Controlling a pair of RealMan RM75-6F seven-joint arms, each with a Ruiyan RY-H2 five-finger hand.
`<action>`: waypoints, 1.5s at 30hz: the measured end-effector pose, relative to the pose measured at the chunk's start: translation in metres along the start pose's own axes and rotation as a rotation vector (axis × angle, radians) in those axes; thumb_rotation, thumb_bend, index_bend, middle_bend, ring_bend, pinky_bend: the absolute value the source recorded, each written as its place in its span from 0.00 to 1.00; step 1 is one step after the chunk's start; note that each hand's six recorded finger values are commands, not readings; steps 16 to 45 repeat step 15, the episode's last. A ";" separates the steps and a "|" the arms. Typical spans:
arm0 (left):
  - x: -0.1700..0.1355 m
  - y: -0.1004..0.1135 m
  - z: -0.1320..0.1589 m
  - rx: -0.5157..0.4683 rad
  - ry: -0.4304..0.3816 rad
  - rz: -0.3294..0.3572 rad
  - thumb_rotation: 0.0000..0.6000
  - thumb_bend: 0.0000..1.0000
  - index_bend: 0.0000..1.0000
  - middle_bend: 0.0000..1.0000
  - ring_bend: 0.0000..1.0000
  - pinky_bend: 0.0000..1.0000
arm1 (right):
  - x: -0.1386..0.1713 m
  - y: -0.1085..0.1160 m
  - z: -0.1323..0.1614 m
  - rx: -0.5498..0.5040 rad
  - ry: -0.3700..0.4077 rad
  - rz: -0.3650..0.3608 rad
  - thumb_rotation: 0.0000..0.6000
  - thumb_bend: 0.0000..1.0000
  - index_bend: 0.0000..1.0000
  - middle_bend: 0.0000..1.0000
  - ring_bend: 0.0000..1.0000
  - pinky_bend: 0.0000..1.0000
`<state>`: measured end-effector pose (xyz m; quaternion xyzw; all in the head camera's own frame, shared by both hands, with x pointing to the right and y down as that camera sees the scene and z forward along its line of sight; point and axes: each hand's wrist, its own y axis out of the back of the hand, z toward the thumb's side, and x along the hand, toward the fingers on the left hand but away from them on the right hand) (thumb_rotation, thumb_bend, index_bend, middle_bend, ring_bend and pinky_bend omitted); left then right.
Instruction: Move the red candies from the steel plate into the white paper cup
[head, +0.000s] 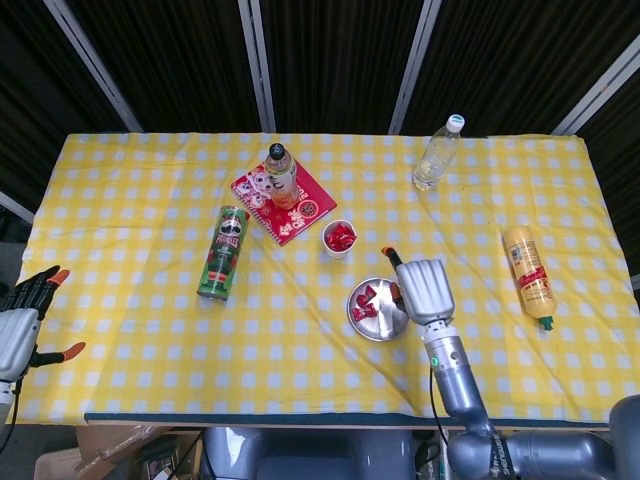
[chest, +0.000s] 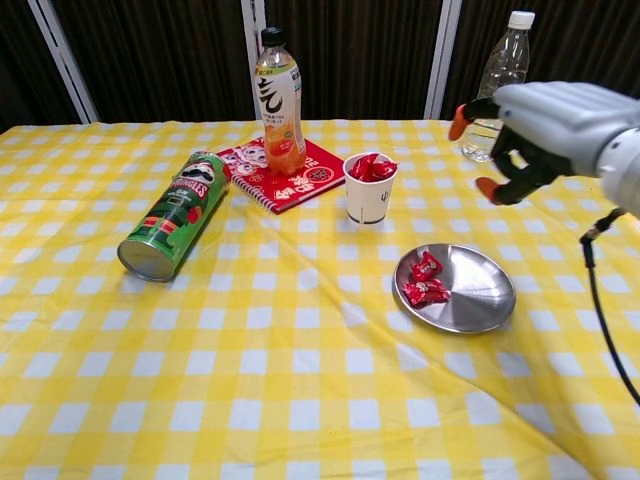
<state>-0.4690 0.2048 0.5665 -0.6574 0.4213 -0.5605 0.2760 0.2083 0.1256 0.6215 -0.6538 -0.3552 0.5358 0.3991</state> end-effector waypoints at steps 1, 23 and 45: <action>-0.001 0.000 0.000 0.003 -0.003 0.002 1.00 0.03 0.00 0.00 0.00 0.00 | 0.006 0.005 -0.010 0.012 -0.012 -0.017 1.00 0.49 0.27 0.78 0.79 0.83; -0.010 0.001 -0.005 0.076 -0.016 0.018 1.00 0.03 0.00 0.00 0.00 0.00 | 0.126 0.024 -0.155 0.107 -0.229 -0.029 1.00 0.42 0.00 0.00 0.00 0.09; -0.010 0.001 -0.005 0.076 -0.016 0.018 1.00 0.03 0.00 0.00 0.00 0.00 | 0.126 0.024 -0.155 0.107 -0.229 -0.029 1.00 0.42 0.00 0.00 0.00 0.09</action>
